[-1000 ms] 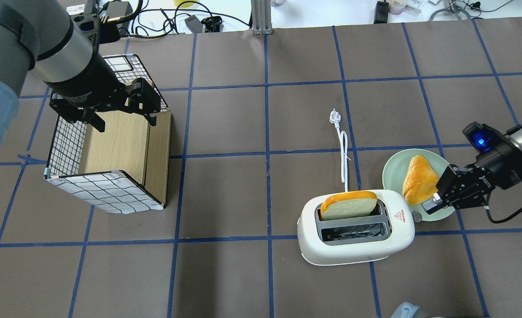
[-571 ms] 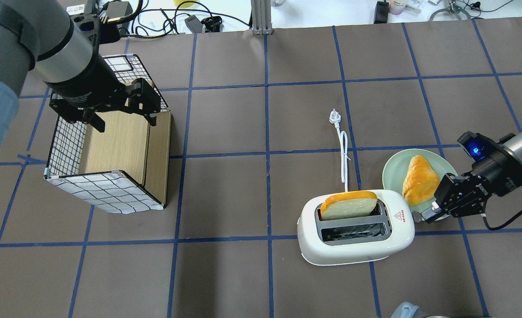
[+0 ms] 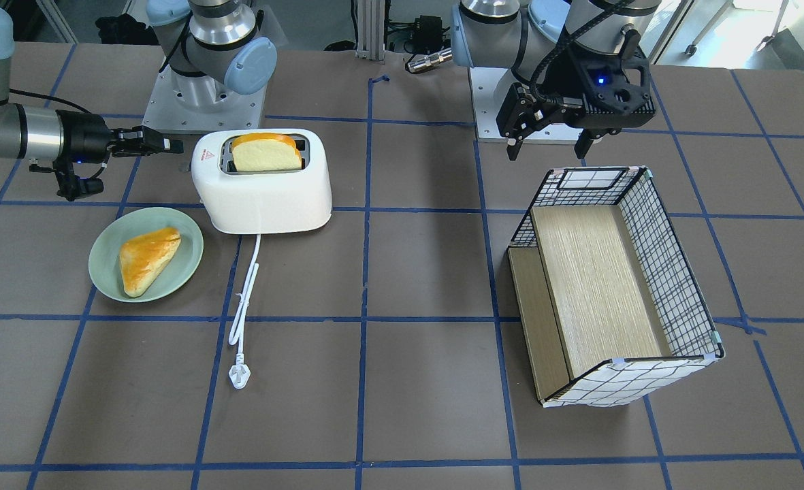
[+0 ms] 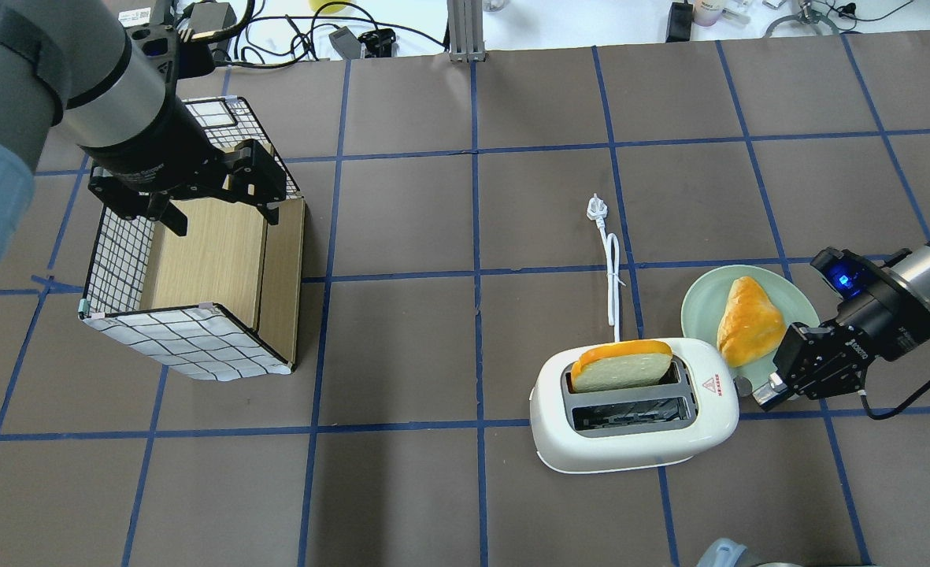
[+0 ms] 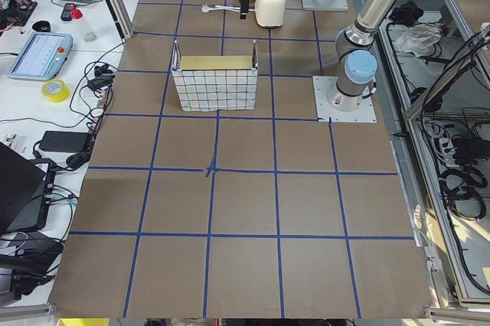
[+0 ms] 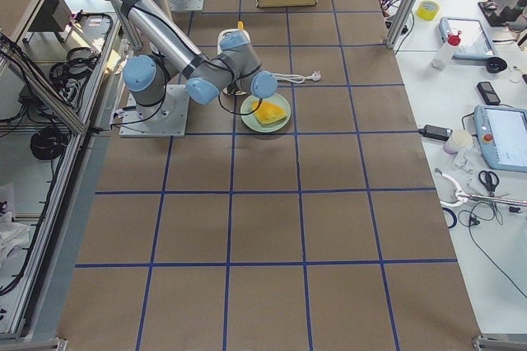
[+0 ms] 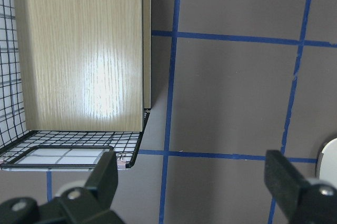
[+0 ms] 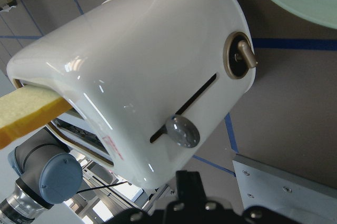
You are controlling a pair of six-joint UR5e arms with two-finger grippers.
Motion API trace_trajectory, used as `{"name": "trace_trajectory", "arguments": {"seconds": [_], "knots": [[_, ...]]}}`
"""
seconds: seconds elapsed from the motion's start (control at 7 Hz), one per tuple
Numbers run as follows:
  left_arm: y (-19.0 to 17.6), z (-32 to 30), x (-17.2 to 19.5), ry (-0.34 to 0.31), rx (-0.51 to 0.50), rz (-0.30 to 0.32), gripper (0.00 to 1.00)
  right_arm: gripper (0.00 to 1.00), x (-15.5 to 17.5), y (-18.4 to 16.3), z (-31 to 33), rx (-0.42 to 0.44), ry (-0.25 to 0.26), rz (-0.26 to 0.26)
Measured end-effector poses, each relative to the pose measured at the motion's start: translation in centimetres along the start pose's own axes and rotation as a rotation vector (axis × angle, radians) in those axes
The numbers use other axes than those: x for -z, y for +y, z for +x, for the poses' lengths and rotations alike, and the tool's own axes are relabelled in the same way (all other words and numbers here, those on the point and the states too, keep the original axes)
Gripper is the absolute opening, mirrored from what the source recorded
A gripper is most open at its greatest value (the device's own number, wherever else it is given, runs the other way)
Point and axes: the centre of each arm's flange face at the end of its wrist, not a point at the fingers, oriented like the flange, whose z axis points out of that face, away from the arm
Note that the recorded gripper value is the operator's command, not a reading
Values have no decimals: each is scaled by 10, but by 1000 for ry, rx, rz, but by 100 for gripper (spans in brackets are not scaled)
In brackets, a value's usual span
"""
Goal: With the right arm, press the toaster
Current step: 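Press the toaster lever down with the right gripper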
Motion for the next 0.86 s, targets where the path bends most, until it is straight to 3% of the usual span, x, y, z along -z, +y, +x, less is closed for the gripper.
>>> {"name": "trace_trajectory", "arguments": {"seconds": [0.86], "knots": [[0, 0, 0, 0, 0, 0, 100, 0, -9, -14, 15, -16, -5, -7]]}}
